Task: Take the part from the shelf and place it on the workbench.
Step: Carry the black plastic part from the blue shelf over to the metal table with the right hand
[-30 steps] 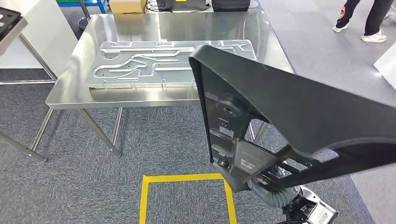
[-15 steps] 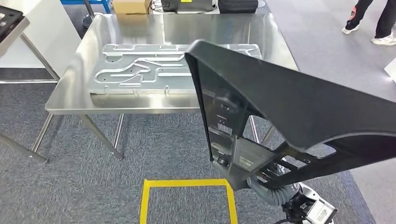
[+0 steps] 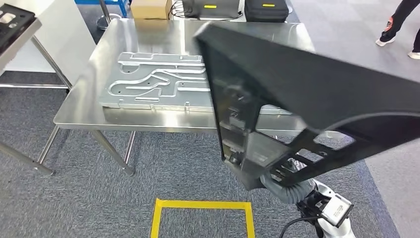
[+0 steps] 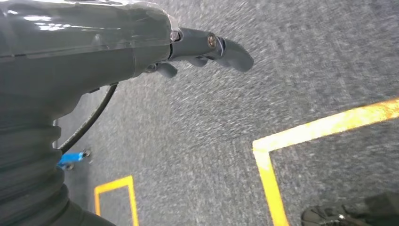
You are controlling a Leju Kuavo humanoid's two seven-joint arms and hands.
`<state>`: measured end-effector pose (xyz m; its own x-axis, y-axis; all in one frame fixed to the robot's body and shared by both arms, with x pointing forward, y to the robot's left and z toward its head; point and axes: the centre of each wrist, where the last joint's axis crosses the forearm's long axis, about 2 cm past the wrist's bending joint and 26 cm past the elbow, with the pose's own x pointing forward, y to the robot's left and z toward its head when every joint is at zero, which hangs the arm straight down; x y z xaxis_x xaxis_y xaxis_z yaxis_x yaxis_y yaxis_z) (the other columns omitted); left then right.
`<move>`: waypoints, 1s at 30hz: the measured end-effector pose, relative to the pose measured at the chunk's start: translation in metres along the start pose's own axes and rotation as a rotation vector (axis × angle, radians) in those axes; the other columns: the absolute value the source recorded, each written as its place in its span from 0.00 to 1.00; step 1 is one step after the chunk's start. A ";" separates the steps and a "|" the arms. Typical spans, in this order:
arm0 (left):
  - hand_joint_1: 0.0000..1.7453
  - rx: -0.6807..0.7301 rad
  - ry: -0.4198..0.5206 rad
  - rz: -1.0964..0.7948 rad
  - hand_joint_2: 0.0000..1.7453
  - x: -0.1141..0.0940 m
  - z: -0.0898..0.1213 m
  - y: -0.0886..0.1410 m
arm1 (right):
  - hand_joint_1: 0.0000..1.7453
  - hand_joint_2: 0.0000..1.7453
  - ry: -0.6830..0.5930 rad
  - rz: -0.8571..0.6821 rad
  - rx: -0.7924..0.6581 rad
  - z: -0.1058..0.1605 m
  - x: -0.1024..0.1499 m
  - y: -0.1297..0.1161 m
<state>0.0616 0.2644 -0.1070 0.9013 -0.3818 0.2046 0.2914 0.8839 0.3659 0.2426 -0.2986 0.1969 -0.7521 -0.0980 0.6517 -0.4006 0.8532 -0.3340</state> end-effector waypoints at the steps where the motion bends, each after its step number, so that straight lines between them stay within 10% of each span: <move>1: 0.00 0.002 0.000 0.000 1.00 0.000 0.000 0.000 | 1.00 1.00 -0.004 -0.003 -0.003 0.000 0.000 0.000; 30: 0.00 -0.006 -0.014 -0.002 1.00 -0.005 0.001 -0.002 | 1.00 1.00 0.028 0.083 -0.012 0.001 -0.004 -0.001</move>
<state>0.0564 0.2642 -0.1077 0.8960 -0.3874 0.2168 0.2952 0.8847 0.3607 0.2448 -0.2994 0.1941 -0.7674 -0.0127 0.6410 -0.3310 0.8641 -0.3791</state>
